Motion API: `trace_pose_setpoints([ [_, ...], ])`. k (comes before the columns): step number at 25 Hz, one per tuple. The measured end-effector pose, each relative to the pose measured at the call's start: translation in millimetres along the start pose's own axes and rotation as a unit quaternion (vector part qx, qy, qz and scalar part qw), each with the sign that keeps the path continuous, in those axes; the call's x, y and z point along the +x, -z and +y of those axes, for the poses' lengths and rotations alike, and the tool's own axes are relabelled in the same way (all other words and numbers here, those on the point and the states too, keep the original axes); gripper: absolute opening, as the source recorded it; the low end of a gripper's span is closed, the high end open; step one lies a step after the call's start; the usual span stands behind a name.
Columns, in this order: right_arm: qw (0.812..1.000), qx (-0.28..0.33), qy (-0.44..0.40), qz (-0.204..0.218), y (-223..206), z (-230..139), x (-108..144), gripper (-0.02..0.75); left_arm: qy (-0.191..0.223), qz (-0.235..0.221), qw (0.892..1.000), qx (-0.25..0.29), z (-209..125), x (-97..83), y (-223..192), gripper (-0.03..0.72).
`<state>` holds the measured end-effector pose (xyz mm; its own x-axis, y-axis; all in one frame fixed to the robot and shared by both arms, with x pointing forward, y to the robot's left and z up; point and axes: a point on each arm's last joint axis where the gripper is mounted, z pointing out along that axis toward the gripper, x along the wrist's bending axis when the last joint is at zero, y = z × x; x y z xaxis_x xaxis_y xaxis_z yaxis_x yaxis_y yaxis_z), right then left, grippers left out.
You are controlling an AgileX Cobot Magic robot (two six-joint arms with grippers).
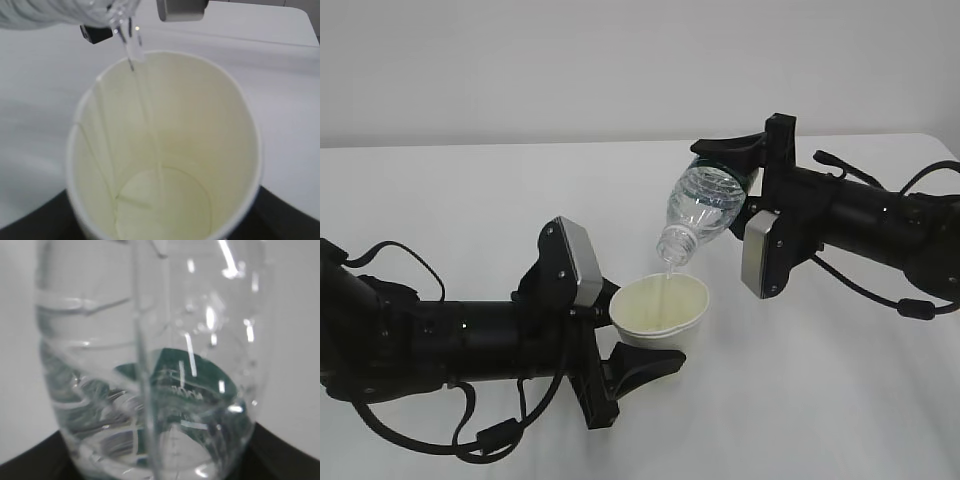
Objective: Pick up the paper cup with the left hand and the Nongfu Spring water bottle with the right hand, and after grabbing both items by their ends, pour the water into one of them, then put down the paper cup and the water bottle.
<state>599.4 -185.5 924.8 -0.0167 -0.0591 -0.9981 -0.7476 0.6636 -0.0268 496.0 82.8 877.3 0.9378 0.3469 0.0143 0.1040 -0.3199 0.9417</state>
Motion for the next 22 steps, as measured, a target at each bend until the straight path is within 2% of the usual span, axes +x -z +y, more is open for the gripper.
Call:
trace_pose_setpoints([
  [22,1.000,0.001,0.006,0.000,0.0,-0.3,-0.1,0.467,0.000,0.000,1.000,0.001,-0.2,0.1,0.0,0.456],
])
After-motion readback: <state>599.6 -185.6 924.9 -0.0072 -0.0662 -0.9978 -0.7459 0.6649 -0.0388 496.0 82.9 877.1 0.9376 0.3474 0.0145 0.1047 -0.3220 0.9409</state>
